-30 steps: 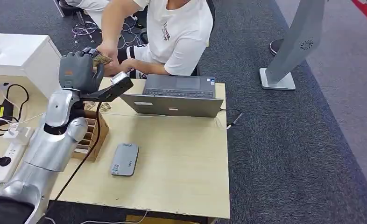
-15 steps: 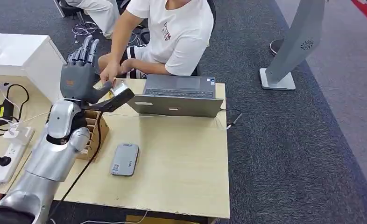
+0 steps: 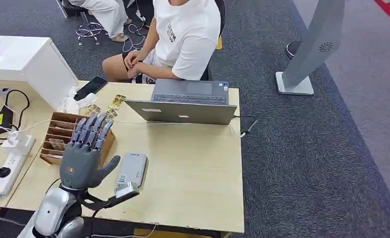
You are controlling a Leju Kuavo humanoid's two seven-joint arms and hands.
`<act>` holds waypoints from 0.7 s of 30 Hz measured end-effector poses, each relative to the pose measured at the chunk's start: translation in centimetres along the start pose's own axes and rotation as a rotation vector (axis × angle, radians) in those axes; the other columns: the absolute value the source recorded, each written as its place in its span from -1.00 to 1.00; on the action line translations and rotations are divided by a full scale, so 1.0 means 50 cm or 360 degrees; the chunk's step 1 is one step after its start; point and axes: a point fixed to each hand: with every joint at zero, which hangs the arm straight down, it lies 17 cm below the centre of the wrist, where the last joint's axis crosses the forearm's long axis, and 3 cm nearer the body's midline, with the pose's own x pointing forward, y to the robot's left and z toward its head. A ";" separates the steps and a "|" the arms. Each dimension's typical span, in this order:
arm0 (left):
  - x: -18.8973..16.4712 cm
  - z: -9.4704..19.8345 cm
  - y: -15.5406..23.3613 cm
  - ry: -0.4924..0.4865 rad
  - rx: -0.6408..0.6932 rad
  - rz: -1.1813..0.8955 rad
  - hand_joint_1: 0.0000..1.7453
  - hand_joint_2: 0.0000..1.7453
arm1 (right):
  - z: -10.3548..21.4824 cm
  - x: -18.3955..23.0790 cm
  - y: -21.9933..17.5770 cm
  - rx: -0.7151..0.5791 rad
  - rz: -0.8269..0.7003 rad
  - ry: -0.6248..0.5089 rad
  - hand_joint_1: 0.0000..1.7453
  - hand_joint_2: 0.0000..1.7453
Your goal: Pass the card to the sensor for recognition and then transmit it.
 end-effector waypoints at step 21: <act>-0.169 0.131 -0.085 0.0377 -0.0499 -0.0085 -1.00 1.00 | -0.001 0.006 -0.006 -0.0016 0.0007 -0.0011 -1.00 1.00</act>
